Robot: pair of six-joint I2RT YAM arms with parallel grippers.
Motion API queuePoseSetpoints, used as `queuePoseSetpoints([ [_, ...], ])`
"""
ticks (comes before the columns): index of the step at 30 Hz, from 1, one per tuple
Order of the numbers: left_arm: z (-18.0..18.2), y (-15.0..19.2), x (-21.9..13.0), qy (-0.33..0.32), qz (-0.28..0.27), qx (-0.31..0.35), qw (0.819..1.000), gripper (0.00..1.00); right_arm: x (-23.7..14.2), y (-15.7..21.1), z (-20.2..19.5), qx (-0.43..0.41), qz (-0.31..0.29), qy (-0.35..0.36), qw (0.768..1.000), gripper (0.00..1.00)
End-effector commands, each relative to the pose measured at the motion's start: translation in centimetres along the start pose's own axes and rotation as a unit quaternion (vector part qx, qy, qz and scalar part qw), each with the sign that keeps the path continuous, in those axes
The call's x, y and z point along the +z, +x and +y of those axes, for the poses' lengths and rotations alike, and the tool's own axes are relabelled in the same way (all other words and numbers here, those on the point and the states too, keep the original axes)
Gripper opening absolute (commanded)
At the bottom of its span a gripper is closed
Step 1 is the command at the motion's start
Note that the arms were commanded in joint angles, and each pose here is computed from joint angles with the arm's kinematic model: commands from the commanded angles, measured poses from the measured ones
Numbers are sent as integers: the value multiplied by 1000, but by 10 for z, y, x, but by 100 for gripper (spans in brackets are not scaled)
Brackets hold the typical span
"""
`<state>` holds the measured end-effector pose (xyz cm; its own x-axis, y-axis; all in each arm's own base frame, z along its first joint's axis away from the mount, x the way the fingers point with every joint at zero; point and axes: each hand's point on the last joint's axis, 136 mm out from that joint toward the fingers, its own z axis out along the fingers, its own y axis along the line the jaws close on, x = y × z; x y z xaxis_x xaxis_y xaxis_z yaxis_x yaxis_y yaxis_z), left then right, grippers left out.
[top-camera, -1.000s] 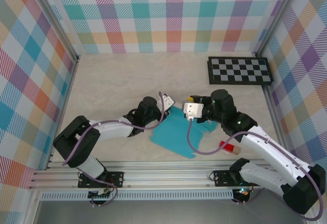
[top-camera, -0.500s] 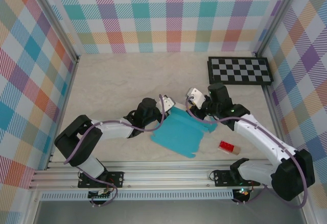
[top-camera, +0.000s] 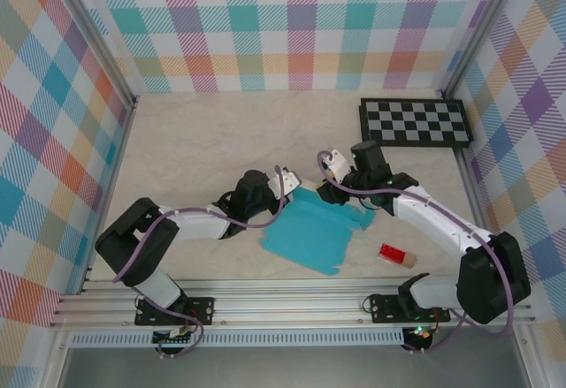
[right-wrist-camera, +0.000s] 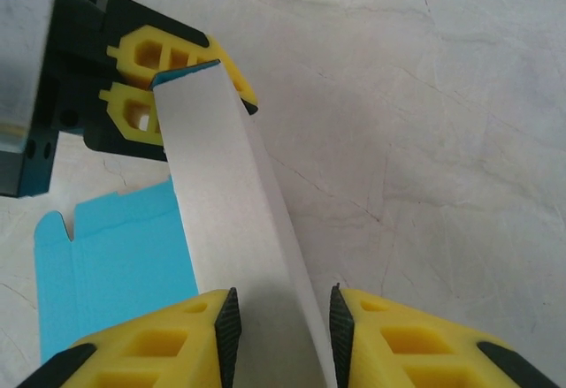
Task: Fold the paper box
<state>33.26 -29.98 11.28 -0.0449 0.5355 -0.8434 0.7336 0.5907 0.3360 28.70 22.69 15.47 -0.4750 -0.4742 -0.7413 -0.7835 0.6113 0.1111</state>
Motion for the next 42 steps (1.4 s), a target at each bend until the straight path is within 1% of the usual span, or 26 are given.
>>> queuePoseSetpoints([
  [1,0,21,7,-8,38,-19,999,7,3,0,3,14,-7,-18,1000,32],
  [3,3,23,9,-15,45,-40,998,9,4,2,5,15,-5,-23,1000,29],
  [7,6,28,9,-37,52,-68,996,14,5,7,6,20,-6,-25,999,28],
  [8,5,29,9,-39,52,-69,996,18,5,8,7,20,-6,-26,999,28],
  [9,3,30,9,-38,51,-69,996,20,5,9,7,20,-6,-27,999,28],
  [11,-3,32,9,-30,49,-63,996,21,5,11,8,21,-5,-28,999,27],
  [15,-17,42,10,-17,57,-42,997,29,5,13,9,19,-7,-29,999,25],
  [21,-25,49,2,-3,59,-50,997,38,2,20,11,12,-4,-29,1000,25],
  [27,-25,56,0,-6,61,-70,996,39,0,22,15,10,-11,-35,999,25],
  [30,-17,52,-3,2,45,-106,993,39,-1,20,16,9,-14,-35,999,25],
  [33,0,52,-11,29,23,-171,984,39,-1,19,17,11,-14,-39,999,25],
  [35,8,47,-17,46,4,-196,979,40,-3,17,17,10,-16,-40,999,25],
  [38,15,40,-17,53,-17,-217,975,41,-3,17,17,8,-17,-40,999,25],
  [40,13,33,-13,65,-34,-229,971,42,-2,16,17,8,-18,-40,999,25],
  [42,11,24,-11,80,-61,-244,964,43,-2,15,17,9,-17,-41,999,25],
])
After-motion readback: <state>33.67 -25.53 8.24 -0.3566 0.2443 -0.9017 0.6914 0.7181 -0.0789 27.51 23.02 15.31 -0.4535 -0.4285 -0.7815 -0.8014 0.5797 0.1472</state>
